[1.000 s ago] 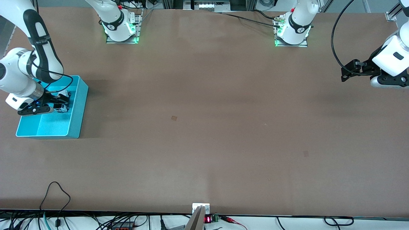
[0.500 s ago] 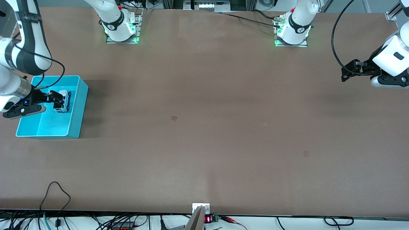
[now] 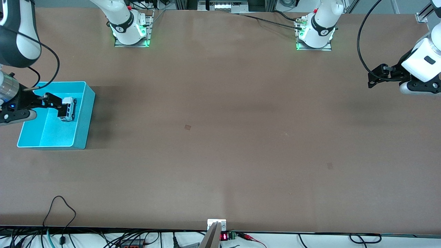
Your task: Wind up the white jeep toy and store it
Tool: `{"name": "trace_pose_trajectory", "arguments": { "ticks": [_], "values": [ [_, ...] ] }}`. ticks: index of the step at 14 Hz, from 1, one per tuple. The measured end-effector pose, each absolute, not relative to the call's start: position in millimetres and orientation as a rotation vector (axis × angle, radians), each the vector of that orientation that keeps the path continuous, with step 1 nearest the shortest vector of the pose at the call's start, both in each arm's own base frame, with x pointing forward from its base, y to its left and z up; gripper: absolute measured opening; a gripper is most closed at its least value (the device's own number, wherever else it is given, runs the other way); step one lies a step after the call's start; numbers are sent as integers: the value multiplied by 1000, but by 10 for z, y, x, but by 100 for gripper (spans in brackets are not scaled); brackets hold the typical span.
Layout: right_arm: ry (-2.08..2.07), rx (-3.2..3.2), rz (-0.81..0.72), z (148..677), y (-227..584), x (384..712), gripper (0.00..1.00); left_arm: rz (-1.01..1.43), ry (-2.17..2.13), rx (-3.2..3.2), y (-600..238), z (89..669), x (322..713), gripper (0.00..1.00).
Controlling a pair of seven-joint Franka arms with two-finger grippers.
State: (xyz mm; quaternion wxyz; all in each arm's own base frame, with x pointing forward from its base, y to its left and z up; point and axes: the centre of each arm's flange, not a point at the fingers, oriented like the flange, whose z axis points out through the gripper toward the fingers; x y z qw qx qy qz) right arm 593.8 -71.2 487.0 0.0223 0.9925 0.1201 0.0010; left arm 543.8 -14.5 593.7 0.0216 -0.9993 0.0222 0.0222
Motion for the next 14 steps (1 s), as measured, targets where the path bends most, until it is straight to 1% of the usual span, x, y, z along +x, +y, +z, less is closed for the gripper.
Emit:
{"name": "trace_pose_trajectory", "arguments": {
  "ticks": [3, 7, 11, 14],
  "values": [
    [371, 3079, 65, 5164, -670, 5933, 100, 69, 69, -3097, -145, 5938, 5438, 100],
    [362, 3122, 120, 5496, -480, 5796, 100, 69, 65, -3097, -130, 5938, 5438, 100],
    [208, 3155, 110, 5863, -128, 5545, 100, 69, 58, -3097, -108, 5938, 5439, 100],
    [162, 3160, 108, 6039, 116, 5405, 100, 69, 55, -3098, -97, 5938, 5439, 100]
  ]
}}
